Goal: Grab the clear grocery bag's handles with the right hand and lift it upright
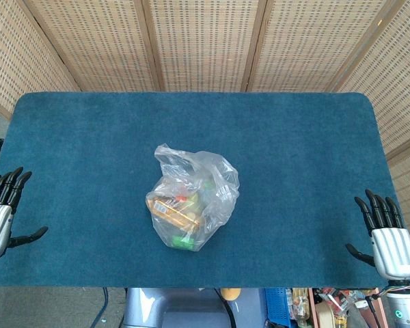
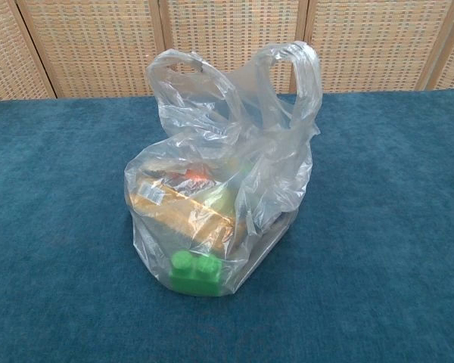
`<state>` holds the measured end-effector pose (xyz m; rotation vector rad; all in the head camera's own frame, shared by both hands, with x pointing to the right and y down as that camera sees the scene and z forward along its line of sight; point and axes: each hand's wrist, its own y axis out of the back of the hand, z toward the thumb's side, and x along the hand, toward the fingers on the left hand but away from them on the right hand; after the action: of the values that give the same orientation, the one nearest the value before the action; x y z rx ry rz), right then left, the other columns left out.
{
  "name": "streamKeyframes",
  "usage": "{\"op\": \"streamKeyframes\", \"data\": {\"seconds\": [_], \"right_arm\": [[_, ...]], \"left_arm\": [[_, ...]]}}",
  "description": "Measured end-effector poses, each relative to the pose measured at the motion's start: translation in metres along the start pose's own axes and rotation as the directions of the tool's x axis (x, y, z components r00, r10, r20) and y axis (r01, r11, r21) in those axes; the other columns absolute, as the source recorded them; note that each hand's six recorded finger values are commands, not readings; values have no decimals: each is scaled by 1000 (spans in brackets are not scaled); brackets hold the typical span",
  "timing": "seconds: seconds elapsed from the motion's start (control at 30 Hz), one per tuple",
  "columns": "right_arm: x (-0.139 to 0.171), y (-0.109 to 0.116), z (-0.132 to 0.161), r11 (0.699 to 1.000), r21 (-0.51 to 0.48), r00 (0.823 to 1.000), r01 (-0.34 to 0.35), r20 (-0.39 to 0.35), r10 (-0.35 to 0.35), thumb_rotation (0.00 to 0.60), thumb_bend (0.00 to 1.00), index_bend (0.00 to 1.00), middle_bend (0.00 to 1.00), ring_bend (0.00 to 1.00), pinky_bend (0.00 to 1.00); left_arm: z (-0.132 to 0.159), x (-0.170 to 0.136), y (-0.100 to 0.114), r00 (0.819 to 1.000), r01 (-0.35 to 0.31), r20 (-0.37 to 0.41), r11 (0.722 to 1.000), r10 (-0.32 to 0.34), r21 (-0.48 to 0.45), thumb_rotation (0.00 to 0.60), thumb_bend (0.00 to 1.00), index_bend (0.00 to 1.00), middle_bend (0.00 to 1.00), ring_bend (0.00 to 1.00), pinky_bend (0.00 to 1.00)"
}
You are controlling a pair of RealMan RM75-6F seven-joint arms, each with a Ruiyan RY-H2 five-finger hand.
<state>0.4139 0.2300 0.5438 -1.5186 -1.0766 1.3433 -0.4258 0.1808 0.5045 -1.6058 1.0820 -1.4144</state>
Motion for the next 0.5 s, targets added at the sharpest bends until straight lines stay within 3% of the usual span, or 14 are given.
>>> {"op": "streamKeyframes", "data": {"seconds": [0.3,0.5], "right_arm": [[0,-3,6,998,-49,999,-37,-37,36,600,0,74,0,0,0],[-4,-13,29,967,-200,979,-158,-161,126,600,0,75,0,0,0]], "left_arm": [[0,-1,1,1000,-4,-4,1000,4,-2,600,132,0,0,0,0],[-2,2,3,1000,-10,-14,1000,10,-12,600,131,0,0,0,0]]}}
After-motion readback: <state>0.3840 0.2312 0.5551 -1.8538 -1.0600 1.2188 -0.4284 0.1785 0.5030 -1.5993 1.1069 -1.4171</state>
